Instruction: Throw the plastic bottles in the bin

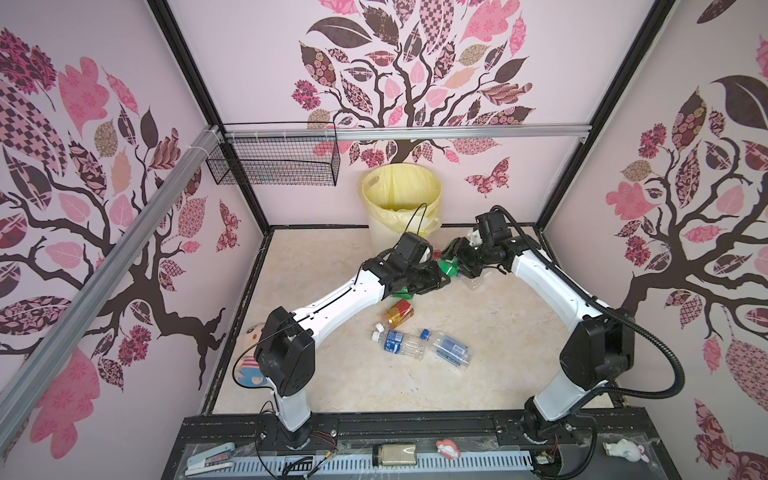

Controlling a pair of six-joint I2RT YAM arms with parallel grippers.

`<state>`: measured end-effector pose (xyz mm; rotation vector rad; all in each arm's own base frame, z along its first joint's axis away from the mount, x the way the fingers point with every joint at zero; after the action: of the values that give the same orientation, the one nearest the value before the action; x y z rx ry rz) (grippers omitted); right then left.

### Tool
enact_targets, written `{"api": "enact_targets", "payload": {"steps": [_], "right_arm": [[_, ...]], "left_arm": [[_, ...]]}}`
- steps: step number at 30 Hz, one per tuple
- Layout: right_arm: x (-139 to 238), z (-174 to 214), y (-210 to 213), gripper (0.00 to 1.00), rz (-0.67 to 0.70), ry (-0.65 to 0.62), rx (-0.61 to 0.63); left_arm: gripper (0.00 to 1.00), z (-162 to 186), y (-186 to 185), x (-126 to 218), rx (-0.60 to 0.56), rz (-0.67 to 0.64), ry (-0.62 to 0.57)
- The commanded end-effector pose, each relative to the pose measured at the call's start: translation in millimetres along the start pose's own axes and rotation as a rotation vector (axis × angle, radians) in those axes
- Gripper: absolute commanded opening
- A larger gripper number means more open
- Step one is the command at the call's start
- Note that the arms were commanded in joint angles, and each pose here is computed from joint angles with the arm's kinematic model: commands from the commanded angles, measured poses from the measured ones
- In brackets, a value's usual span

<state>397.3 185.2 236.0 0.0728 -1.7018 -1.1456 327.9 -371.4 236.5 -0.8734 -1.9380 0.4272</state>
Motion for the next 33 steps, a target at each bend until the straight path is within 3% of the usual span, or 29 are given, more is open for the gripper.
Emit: {"api": "enact_targets", "payload": {"steps": [1, 11, 15, 25, 33], "right_arm": [[41, 8, 31, 0.68, -0.076, -0.035, 0.048], [79, 1, 58, 0.85, -0.118, -0.134, 0.119], [97, -3, 68, 0.99, -0.13, -0.191, 0.161], [169, -7, 109, 1.0, -0.199, -0.39, 0.339], [201, 37, 152, 1.0, -0.27, -0.494, 0.6]], "left_arm": [[0.16, -5, -2, 5, -0.008, -0.007, -0.033], [0.12, -11, 1, 25, -0.033, -0.066, -0.076], [0.11, -20, 3, 40, -0.048, -0.098, -0.112], [0.11, -68, 6, 108, -0.075, -0.16, -0.286], [0.11, -116, 9, 158, -0.147, -0.237, -0.448]]}}
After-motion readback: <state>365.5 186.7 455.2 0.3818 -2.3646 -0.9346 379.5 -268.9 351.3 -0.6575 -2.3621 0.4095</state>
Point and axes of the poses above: each gripper's point midway between its finger pads, its own x axis back along the fingers, its own y axis along the line the jaws close on, z = x × y, the point moved 2 cm from there along x, back along the fingers, and after that the axes turned 15 degrees about -x, right-handed, at the moved point
